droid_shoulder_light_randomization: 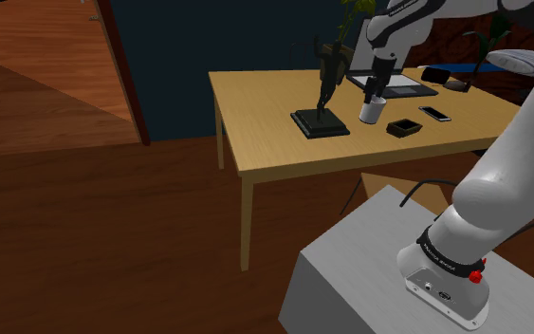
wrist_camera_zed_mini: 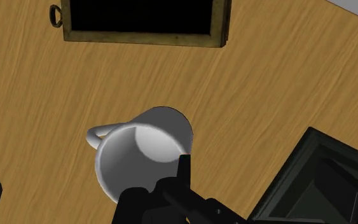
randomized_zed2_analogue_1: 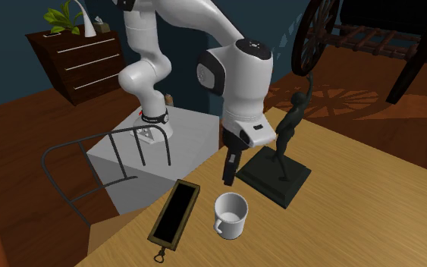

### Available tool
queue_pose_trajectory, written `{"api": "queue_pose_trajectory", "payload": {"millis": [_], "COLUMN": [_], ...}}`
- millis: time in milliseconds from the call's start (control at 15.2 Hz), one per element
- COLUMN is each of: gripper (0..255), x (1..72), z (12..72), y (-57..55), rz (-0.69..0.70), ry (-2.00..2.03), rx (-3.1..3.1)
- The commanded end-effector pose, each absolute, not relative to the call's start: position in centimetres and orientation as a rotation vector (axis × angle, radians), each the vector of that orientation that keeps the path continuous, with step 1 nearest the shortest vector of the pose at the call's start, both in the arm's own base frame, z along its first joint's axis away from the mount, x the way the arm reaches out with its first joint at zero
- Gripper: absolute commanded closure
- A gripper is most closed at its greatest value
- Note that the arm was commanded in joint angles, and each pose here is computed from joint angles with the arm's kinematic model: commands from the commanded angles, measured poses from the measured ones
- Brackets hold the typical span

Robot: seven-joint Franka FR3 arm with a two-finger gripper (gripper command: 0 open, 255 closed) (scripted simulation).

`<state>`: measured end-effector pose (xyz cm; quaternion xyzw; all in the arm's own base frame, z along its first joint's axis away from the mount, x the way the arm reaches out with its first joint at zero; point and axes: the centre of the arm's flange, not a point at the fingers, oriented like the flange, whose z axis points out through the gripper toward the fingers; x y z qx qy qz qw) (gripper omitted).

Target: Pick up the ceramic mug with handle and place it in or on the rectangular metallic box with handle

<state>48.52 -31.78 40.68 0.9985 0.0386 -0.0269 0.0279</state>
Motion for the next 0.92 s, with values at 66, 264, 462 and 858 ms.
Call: {"api": "queue_pose_trajectory", "payload": {"millis": [66,264,462,858], "gripper": [0,0,0,0], "x": [50.2,50.9,50.8,50.7], "z": [39.9,39.0,37.5,35.6], "y": [-35.0,-36.2,-36.3,-36.5], "rz": [-0.066,-0.06,-0.06,-0.06], "ry": [0.114,0.112,0.112,0.112], "rx": [3.068,3.062,3.062,3.062]}}
